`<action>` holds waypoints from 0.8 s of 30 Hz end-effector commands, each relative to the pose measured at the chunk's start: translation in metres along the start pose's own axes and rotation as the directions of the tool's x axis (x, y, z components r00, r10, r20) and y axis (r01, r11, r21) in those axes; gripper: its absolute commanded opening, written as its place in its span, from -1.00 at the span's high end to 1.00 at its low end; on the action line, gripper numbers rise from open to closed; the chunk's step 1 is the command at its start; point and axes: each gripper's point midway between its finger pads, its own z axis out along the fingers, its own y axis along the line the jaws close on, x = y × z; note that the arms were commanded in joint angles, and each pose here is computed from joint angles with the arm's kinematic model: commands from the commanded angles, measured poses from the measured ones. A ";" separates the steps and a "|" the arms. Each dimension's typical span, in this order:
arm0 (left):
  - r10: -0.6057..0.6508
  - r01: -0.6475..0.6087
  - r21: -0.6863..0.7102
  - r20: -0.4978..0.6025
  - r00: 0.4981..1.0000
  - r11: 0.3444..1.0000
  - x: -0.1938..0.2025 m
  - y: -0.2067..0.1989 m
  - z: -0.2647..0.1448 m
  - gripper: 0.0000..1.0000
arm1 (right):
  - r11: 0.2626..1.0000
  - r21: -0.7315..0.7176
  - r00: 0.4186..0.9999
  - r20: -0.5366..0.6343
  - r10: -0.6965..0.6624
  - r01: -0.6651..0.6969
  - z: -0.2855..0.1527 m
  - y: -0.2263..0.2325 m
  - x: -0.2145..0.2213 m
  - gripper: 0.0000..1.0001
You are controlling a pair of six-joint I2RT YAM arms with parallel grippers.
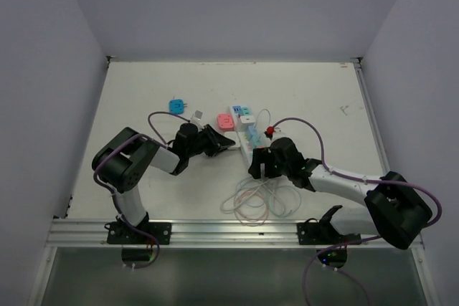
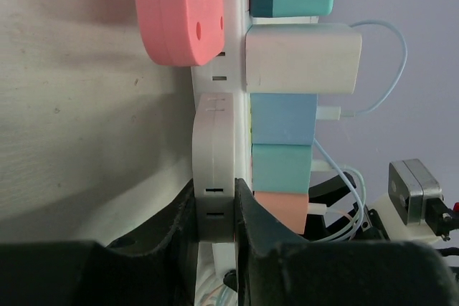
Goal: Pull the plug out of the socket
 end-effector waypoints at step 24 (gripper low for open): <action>-0.063 0.075 -0.044 0.219 0.974 0.996 -0.081 0.054 -0.085 0.96 | 0.967 0.205 0.986 0.092 0.136 -0.153 -0.004 -0.040 -0.010 1.00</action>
